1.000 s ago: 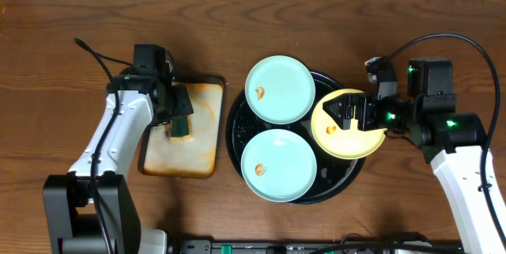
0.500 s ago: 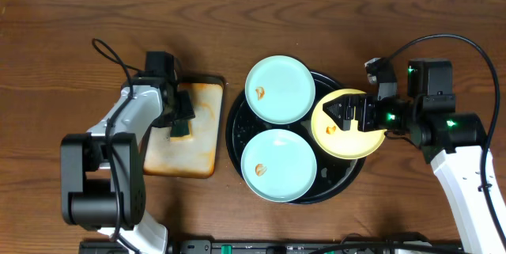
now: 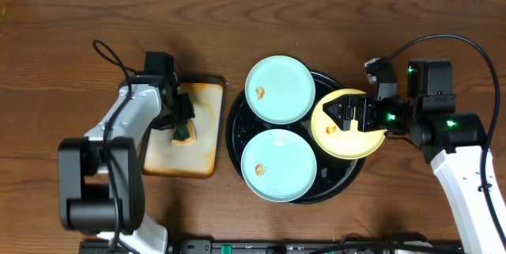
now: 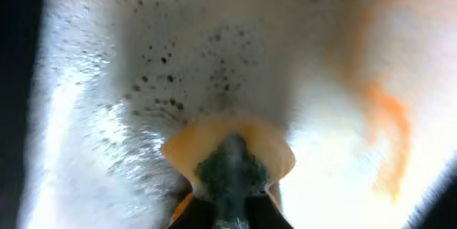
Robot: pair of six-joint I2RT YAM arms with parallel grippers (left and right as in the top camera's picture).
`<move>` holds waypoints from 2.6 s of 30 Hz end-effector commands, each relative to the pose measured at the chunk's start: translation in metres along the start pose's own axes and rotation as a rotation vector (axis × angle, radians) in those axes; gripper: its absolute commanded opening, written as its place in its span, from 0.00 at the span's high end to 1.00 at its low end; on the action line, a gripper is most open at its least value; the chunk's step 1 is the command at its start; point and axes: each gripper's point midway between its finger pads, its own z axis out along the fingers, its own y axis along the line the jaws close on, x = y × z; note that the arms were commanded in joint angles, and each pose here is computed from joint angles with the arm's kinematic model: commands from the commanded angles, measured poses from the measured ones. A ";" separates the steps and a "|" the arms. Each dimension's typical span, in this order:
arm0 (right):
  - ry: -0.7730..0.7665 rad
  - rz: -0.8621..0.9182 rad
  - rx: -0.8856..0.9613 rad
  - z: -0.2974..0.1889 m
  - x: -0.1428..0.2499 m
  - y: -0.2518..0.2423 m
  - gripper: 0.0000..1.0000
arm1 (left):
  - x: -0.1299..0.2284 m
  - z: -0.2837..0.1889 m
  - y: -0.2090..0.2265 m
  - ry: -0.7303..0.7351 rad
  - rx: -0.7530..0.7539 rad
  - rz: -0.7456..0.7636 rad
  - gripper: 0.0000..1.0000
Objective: Clean dirty plates on tray and stack at the side
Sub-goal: 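Scrub the sponge back and forth in the soapy tray with left gripper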
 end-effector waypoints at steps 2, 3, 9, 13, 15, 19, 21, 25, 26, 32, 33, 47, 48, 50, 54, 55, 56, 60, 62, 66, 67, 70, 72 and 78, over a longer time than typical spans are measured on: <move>-0.010 0.012 -0.002 -0.003 -0.004 0.000 0.01 | -0.019 -0.047 -0.011 -0.115 0.047 0.015 0.47; -0.010 0.012 -0.002 -0.003 -0.004 0.000 0.01 | -0.017 -0.049 -0.010 -0.113 0.044 0.015 0.47; -0.011 0.012 -0.002 -0.003 -0.004 0.000 0.01 | -0.002 -0.040 -0.005 -0.061 0.028 0.010 0.47; -0.011 0.011 -0.002 -0.003 -0.004 0.000 0.01 | 0.008 -0.023 0.003 -0.032 -0.004 0.006 0.47; -0.011 0.011 -0.002 -0.003 -0.004 0.000 0.01 | 0.012 -0.015 0.006 -0.013 -0.014 0.004 0.47; -0.011 0.012 -0.002 -0.003 -0.004 0.000 0.01 | 0.017 -0.001 0.009 0.028 -0.025 0.002 0.47; -0.011 0.011 -0.002 -0.003 -0.004 0.000 0.01 | 0.019 0.007 0.010 0.048 -0.031 0.000 0.47; -0.010 0.012 -0.002 -0.003 -0.004 0.000 0.01 | 0.027 0.021 0.011 0.100 -0.046 0.002 0.57; -0.010 0.011 -0.002 -0.003 -0.004 0.000 0.01 | 0.030 0.025 0.010 0.113 -0.045 0.008 0.65; -0.011 0.011 -0.002 -0.003 -0.004 0.000 0.01 | 0.024 0.016 0.004 0.094 -0.039 0.018 0.92; -0.011 0.011 -0.002 -0.003 -0.004 0.000 0.01 | 0.021 0.011 0.003 0.089 -0.037 0.018 0.92; -0.011 0.011 -0.001 -0.003 -0.004 0.000 0.01 | 0.007 -0.041 -0.016 0.009 0.040 0.028 0.60; -0.011 0.011 -0.001 -0.003 -0.004 0.000 0.01 | 0.009 -0.038 -0.015 0.013 0.038 0.028 0.58; -0.011 0.011 -0.001 -0.003 -0.004 0.000 0.01 | 0.013 -0.032 -0.013 0.020 0.034 0.028 0.54; -0.011 0.011 -0.001 -0.003 -0.004 0.000 0.01 | 0.008 -0.016 -0.007 -0.014 0.014 0.029 0.49; -0.011 0.011 -0.001 -0.003 -0.004 0.000 0.01 | 0.009 -0.013 -0.007 -0.010 0.013 0.028 0.49; -0.011 0.011 -0.001 -0.003 -0.004 0.000 0.01 | 0.009 -0.011 -0.007 -0.006 0.012 0.028 0.49; -0.011 0.011 -0.001 -0.003 -0.004 0.000 0.01 | 0.015 0.004 -0.008 0.034 0.001 0.018 0.50; -0.011 0.011 -0.002 -0.003 -0.004 0.000 0.01 | 0.018 0.011 -0.010 0.052 -0.003 0.028 0.49; -0.011 0.011 -0.002 -0.003 -0.004 0.000 0.01 | 0.021 0.023 -0.018 0.068 -0.006 0.034 0.56; -0.011 0.011 -0.002 -0.003 -0.004 0.000 0.01 | 0.020 0.024 -0.020 0.065 -0.004 0.041 0.68; -0.011 0.011 -0.002 -0.003 -0.004 0.000 0.01 | 0.019 0.022 -0.023 0.057 0.000 0.042 0.92; -0.010 0.012 -0.002 -0.003 -0.004 0.000 0.01 | 0.018 0.018 -0.023 0.059 -0.001 0.042 0.92; -0.011 0.011 -0.002 -0.003 -0.004 0.000 0.01 | 0.013 -0.004 -0.027 0.071 -0.005 0.041 0.90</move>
